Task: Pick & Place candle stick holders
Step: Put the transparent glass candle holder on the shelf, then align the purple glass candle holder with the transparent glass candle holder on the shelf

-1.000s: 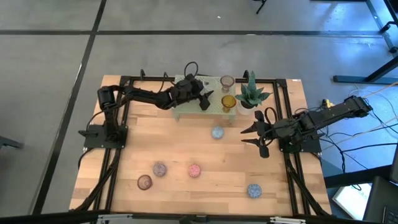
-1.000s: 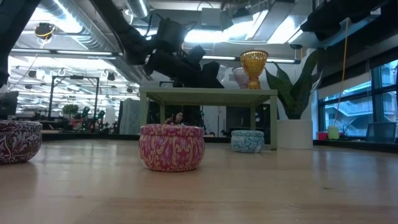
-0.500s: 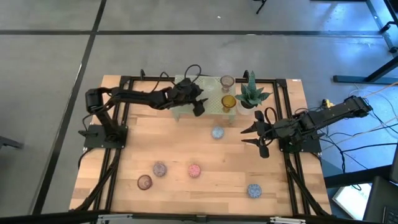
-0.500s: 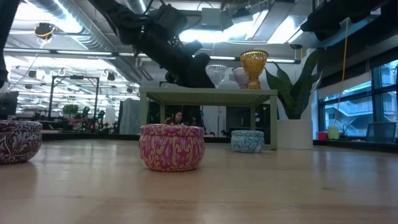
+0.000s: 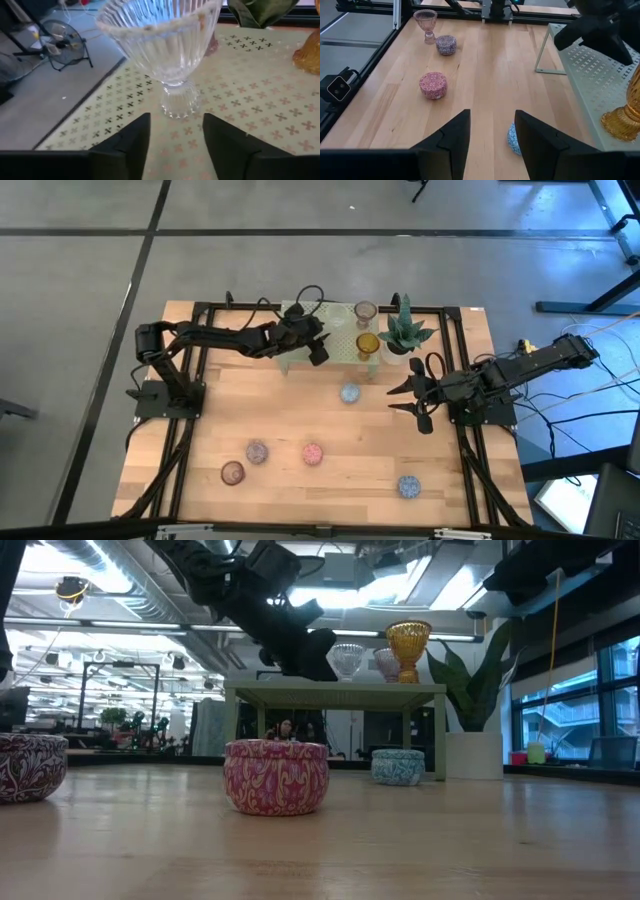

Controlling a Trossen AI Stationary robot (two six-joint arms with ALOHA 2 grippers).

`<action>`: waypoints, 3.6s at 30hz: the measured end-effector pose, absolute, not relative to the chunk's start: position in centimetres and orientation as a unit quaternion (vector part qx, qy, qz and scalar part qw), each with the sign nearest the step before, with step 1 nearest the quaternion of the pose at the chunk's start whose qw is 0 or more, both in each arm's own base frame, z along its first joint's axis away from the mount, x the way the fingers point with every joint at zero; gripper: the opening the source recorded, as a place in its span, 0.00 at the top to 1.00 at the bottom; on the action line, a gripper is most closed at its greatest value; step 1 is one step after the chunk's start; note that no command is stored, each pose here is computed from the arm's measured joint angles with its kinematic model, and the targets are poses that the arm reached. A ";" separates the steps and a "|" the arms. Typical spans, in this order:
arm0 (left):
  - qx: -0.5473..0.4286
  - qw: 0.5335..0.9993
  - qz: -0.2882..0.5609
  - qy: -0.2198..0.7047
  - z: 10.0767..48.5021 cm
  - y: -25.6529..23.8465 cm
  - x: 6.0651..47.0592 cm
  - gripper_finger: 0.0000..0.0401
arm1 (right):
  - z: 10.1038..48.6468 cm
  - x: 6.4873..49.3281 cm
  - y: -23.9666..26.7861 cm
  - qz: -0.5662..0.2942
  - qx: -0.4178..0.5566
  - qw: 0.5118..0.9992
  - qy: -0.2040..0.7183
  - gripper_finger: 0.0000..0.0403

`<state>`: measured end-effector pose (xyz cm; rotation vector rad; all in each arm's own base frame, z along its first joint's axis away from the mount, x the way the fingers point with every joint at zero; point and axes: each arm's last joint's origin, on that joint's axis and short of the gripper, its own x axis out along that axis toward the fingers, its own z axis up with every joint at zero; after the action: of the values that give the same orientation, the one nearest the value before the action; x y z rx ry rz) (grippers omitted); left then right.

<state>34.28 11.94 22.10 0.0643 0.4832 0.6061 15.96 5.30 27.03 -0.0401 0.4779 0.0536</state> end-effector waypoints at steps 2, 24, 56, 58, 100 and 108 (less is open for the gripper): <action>0.031 0.925 0.295 0.238 22.0 11.9 34.3 0.64 | 27.0 16.0 5.3 0.027 -0.020 0.971 0.237 0.60; 0.001 0.941 0.276 0.196 22.6 12.6 34.4 1.00 | 27.0 16.0 5.3 0.029 -0.033 0.971 0.236 0.60; -0.041 0.944 0.292 0.149 19.8 15.0 35.7 1.00 | 27.1 16.0 5.3 0.029 -0.034 0.971 0.234 0.60; -0.041 0.943 0.292 0.151 19.7 15.1 35.7 1.00 | 27.1 16.0 5.3 0.029 -0.037 0.971 0.234 0.60; -0.066 0.973 0.025 0.219 22.1 -8.9 20.3 0.96 | 27.4 21.0 6.5 0.010 -0.048 0.992 0.118 0.60; -0.061 0.967 0.008 0.249 21.0 -8.9 21.1 0.83 | 27.1 22.5 5.8 -0.012 -0.050 0.994 0.098 0.60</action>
<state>21.08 -8.88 21.00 -0.1235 0.5028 0.0166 22.54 5.84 27.14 -0.0999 0.1964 -0.0250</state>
